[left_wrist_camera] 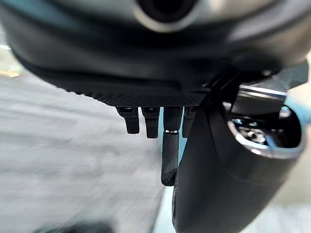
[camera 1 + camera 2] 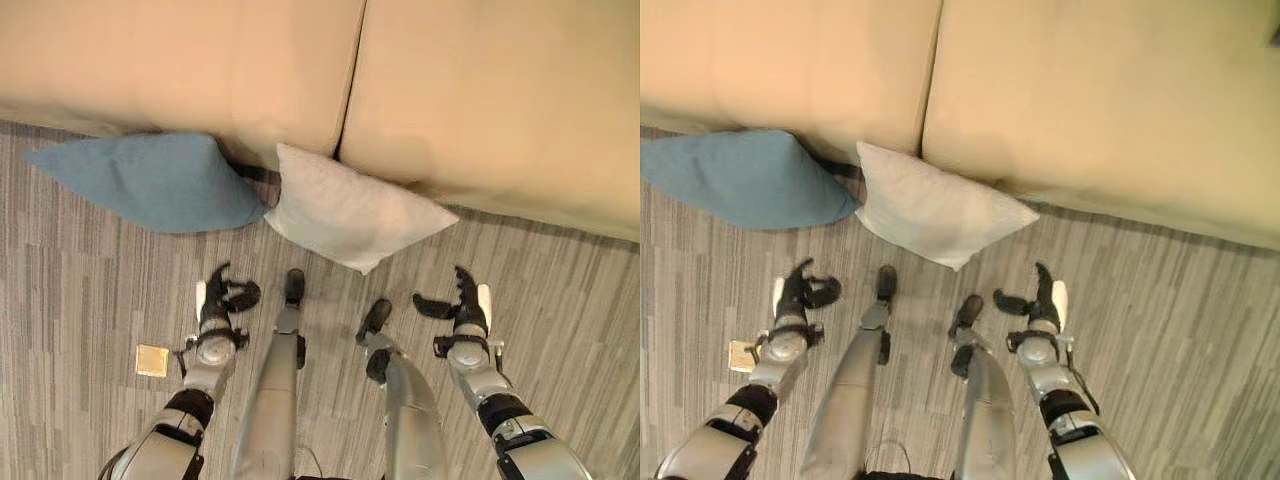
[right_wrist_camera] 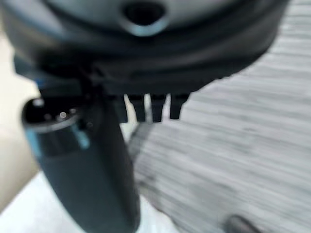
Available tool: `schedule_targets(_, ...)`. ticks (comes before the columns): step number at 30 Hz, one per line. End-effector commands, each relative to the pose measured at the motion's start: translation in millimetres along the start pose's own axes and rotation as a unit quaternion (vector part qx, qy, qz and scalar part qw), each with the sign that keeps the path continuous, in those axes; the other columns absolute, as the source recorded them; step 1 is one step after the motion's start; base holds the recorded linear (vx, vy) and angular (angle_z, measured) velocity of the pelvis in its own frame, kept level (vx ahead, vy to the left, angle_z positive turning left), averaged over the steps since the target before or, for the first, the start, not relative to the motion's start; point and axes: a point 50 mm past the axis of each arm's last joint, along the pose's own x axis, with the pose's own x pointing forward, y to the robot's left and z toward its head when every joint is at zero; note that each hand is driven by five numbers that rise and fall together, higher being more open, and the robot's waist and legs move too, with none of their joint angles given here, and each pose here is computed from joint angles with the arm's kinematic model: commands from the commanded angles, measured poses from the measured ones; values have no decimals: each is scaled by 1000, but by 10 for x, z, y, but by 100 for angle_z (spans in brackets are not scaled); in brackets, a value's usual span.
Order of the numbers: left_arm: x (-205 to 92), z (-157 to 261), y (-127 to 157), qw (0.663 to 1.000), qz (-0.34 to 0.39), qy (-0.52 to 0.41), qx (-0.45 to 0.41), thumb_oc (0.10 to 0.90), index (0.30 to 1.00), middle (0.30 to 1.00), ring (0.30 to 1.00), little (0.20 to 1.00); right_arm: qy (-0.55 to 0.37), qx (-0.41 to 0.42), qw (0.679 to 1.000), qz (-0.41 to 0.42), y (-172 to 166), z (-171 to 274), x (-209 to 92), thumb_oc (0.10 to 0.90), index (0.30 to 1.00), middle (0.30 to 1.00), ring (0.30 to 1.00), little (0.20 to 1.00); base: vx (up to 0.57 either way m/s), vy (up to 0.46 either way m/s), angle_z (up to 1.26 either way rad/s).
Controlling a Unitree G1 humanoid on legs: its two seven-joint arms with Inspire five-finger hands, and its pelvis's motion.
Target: Pick up all the scattered cushions and arrange them neatly on the sofa.
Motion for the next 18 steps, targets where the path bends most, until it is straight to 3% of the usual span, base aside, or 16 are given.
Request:
schedule_targets(1,-13,103,78,998,17,-36,-48,800,900,900,900,900,-36,23,998,-49,-205,12,-44,800,900,900,900,900,-17,93,4)
schedule_targets(9,160,767,-16,985,-36,-122,-117,800,900,900,900,900,-58,92,993,-52,-276,328,164,800,900,900,900,900,9,68,-2)
schedule_targets(14,224,1211,-55,976,-46,-192,-87,800,900,900,900,900,-85,127,987,-50,-353,582,309,800,900,900,900,900,25,36,4)
schedule_targets(18,284,1641,3,964,-12,-265,-25,800,900,900,900,900,-122,146,981,-41,-370,868,399,800,900,900,900,900,32,16,0)
